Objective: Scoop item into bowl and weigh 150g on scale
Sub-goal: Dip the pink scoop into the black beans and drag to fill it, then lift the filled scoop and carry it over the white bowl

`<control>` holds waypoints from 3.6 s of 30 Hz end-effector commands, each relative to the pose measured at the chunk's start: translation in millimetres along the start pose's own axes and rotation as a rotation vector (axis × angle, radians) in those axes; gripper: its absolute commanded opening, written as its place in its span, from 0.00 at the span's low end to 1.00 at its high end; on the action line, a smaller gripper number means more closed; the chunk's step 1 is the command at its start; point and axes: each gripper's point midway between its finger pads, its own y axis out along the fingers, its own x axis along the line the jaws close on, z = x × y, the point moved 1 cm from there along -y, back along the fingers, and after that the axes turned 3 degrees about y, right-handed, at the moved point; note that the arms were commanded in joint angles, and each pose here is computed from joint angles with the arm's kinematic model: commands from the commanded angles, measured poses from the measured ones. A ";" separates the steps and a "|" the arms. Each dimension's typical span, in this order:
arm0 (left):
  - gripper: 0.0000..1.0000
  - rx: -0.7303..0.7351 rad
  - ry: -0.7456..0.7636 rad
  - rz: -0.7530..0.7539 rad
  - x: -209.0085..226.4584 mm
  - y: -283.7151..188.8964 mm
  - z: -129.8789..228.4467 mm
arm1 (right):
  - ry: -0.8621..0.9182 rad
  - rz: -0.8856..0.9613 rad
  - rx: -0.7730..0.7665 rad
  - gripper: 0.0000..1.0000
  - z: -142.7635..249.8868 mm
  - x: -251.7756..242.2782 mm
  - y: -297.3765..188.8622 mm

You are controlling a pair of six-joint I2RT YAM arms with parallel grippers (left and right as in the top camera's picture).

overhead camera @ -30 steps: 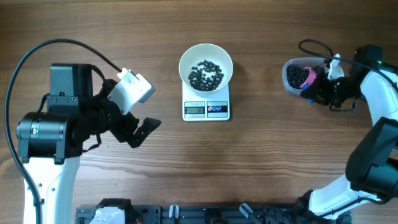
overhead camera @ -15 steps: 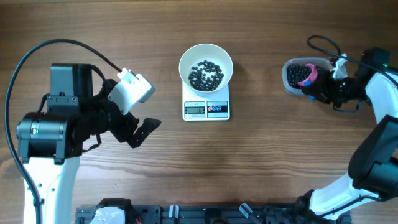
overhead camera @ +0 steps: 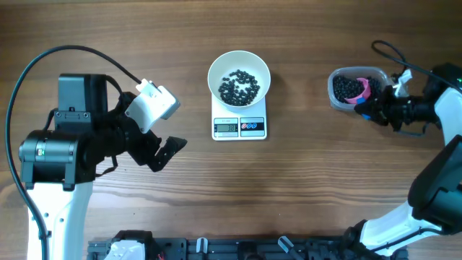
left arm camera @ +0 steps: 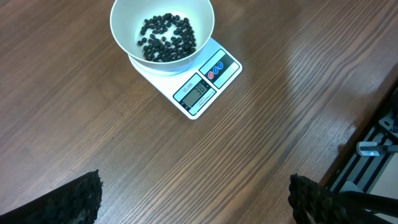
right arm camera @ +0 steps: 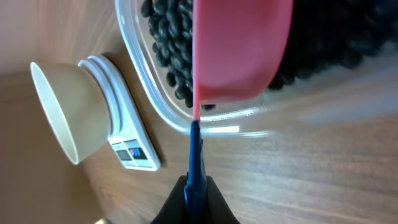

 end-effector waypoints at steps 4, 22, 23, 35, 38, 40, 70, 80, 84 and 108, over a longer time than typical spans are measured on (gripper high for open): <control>1.00 -0.015 0.014 -0.006 1.7 -4.0 -4.6 | 0.027 -0.022 0.016 0.04 5.0 -12.4 -8.8; 1.00 -0.015 0.014 -0.006 1.7 -4.0 -4.6 | -0.042 -0.052 0.009 0.04 4.6 -10.7 -12.0; 1.00 -0.015 0.014 -0.006 1.7 -4.0 -4.6 | -0.062 -0.068 0.010 0.04 5.3 -8.2 -12.2; 1.00 -0.015 0.014 -0.006 1.7 -4.0 -4.6 | -0.117 -0.139 0.006 0.04 6.6 1.7 -14.8; 1.00 -0.015 0.014 -0.006 1.7 -4.0 -4.6 | -0.116 -0.145 -0.004 0.04 4.5 1.7 -15.9; 1.00 -0.015 0.014 -0.006 1.7 -4.0 -4.6 | -0.114 -0.159 -0.010 0.04 3.5 2.7 -17.3; 1.00 -0.015 0.014 -0.006 1.7 -4.0 -4.6 | -0.189 -0.479 -0.085 0.04 5.7 61.0 -47.5; 1.00 -0.015 0.014 -0.006 1.7 -4.0 -4.6 | -0.313 -0.520 -0.018 0.04 32.4 121.4 -37.2; 1.00 -0.015 0.014 -0.006 1.7 -4.0 -4.6 | -0.382 -0.543 0.028 0.04 46.0 156.2 -23.9; 1.00 -0.015 0.014 -0.006 1.7 -4.0 -4.6 | -1.002 -0.317 -0.010 0.04 89.7 225.4 75.7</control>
